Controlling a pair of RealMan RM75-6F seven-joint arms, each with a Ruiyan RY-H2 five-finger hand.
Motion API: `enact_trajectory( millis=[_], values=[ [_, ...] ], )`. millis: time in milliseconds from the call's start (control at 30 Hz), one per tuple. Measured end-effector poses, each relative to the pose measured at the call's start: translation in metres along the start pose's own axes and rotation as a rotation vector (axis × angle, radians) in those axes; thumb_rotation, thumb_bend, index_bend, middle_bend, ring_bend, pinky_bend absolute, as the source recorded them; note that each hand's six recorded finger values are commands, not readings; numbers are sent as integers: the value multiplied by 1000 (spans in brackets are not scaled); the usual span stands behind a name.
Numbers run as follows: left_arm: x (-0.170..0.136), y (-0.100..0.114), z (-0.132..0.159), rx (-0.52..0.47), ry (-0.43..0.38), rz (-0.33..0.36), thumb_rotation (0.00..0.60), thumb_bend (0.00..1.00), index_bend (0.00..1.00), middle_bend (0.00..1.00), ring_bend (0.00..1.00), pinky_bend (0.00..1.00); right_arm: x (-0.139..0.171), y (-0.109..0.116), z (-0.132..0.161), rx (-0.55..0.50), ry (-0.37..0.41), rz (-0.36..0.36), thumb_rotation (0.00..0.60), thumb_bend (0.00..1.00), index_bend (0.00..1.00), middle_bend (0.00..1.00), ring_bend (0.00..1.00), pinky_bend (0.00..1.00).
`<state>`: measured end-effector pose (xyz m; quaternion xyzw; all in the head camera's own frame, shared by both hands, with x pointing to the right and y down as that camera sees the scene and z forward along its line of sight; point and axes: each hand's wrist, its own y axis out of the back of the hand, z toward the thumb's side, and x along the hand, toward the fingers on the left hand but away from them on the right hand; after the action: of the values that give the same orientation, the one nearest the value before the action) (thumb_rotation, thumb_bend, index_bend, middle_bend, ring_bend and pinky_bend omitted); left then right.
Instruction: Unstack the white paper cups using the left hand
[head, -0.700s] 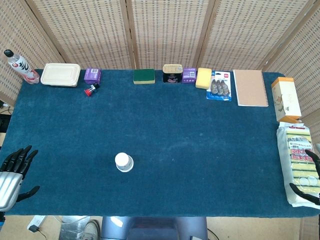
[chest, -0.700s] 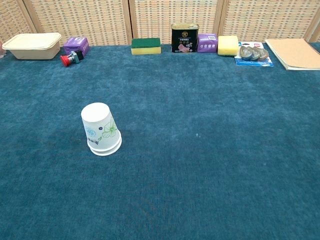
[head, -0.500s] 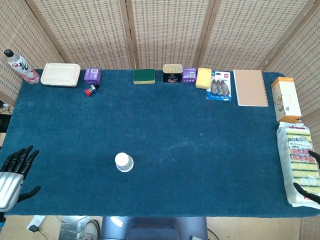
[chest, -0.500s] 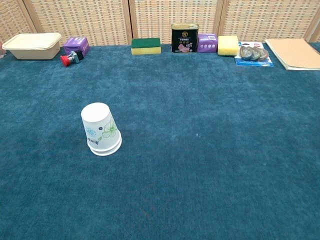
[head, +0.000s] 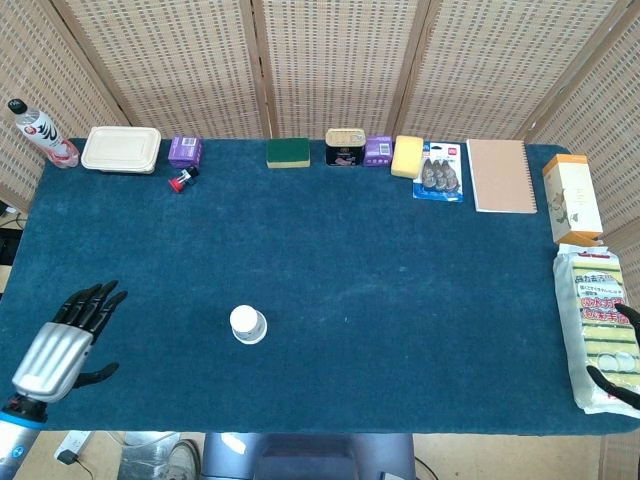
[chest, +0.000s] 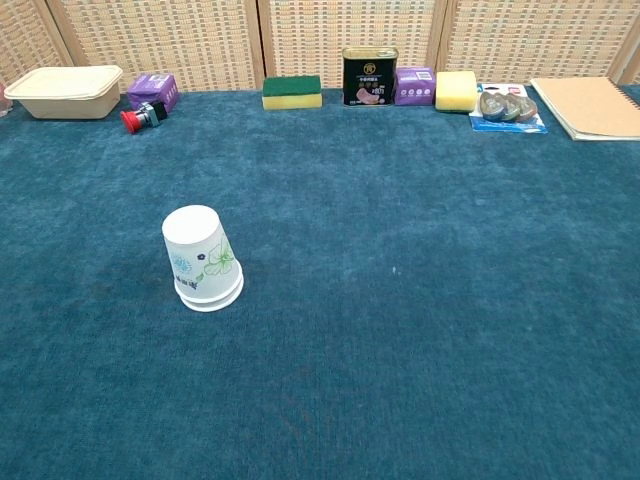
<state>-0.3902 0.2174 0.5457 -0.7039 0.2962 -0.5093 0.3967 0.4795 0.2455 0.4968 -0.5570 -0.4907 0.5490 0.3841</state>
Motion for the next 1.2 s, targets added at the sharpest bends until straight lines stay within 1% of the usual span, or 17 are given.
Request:
enact_trajectory(
  millis=[133,267,433,533,633,733,833,900,1067,1200],
  values=[
    [27,2,25,27,-68,-50,600,124,0,0,0,87,0,0,0,-21,-1,14,600,157,168,21,0,0],
    [49,0,46,74,-97,-93,600,125,0,0,0,87,0,1,-1,-39,-2,18,600,157,168,21,0,0],
    [75,-7,63,122,-76,-150,600,125,0,0,0,88,0,2,-3,-60,-5,23,600,157,160,21,0,0],
    [89,-16,75,123,-64,-187,600,125,0,0,0,87,-1,2,-4,-83,-4,31,600,157,159,21,0,0],
    [104,-27,93,119,-60,-233,600,125,0,0,0,87,-1,3,-5,-108,-1,41,600,157,159,21,0,0],
    [119,-37,118,120,-79,-273,600,126,0,0,0,87,-2,4,-7,-123,-1,45,600,157,158,21,0,0],
    [131,-42,141,100,-101,-285,600,125,1,0,0,87,-2,5,-9,-132,-5,45,600,157,158,21,0,0],
    [137,-42,148,93,-102,-280,600,125,18,0,0,87,-3,6,-10,-136,-7,45,600,157,158,21,0,0],
    [145,-41,154,91,-97,-267,600,134,81,0,0,87,-4,6,-12,-142,-10,45,600,157,158,21,0,0],
    [145,-43,155,97,-91,-275,600,159,115,0,0,87,-4,7,-12,-146,-10,44,600,157,159,21,0,0]
  ],
)
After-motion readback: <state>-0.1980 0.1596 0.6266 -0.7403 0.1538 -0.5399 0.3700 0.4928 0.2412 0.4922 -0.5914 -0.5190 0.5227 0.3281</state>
